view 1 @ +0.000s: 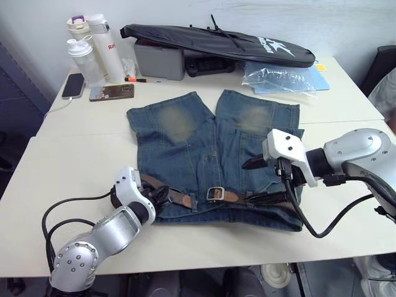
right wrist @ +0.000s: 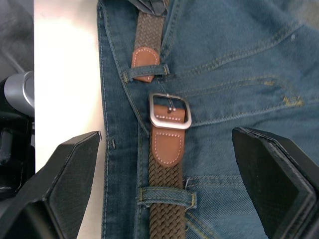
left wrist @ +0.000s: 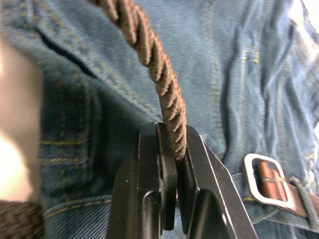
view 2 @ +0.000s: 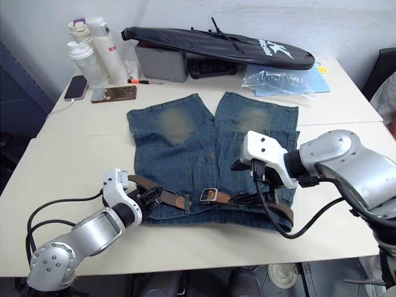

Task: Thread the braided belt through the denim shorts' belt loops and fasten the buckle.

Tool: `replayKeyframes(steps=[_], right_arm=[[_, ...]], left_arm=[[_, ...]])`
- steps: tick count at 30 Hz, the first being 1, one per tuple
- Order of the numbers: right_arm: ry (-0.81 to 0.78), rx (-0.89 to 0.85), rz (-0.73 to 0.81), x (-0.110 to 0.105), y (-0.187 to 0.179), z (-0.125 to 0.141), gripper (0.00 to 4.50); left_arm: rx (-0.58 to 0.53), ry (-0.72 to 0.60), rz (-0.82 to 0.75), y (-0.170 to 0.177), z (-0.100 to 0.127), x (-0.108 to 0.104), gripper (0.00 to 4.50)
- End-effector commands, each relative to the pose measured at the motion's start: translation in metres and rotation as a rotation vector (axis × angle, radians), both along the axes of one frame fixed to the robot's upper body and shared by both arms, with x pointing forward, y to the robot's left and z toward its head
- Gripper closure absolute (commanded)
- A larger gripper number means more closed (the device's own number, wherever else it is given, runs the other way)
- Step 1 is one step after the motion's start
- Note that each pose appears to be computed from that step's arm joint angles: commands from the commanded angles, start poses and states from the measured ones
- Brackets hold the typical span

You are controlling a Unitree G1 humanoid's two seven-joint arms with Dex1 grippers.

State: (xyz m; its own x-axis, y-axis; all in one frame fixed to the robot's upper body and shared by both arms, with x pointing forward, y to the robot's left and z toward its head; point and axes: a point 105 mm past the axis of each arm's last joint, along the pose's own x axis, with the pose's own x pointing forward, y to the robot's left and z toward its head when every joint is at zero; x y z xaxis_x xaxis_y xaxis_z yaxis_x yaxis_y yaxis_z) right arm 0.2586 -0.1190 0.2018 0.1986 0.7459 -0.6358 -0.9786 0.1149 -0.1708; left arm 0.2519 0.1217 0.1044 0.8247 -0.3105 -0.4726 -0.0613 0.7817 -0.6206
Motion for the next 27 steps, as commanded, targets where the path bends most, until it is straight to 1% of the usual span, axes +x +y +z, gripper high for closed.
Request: replayKeyframes(steps=[1,2,4,6,10,14,17,21,27], right_arm=[[-0.026,-0.008,0.025,0.003,0.003,0.007,0.02],[-0.028,-0.009,0.027,0.003,0.004,0.007,0.02],[-0.027,-0.005,0.037,0.005,0.006,0.009,0.02],[-0.025,-0.005,0.051,0.007,0.008,0.011,0.02],[-0.025,-0.014,0.069,0.012,0.007,0.012,0.02],[-0.028,-0.014,0.084,0.016,0.01,0.013,0.02],[-0.029,-0.01,0.093,0.019,0.012,0.013,0.02],[-0.029,-0.003,0.098,0.019,0.014,0.014,0.02],[-0.033,0.009,0.097,0.019,0.017,0.014,0.02]], left_arm=[[-0.025,-0.019,-0.001,-0.012,0.008,-0.007,4.5],[-0.026,-0.012,0.003,-0.013,0.008,-0.007,4.5],[-0.071,0.001,0.026,-0.017,0.006,-0.006,4.5],[-0.129,0.05,0.05,-0.022,-0.001,-0.007,4.5],[-0.163,0.121,0.077,-0.027,-0.009,-0.016,4.5],[-0.149,0.147,0.08,-0.027,-0.013,-0.018,4.5],[-0.149,0.131,0.029,-0.036,-0.011,-0.015,4.5],[-0.111,0.1,-0.048,-0.045,-0.008,-0.01,4.5],[-0.085,0.093,-0.15,-0.054,-0.008,-0.011,4.5]])
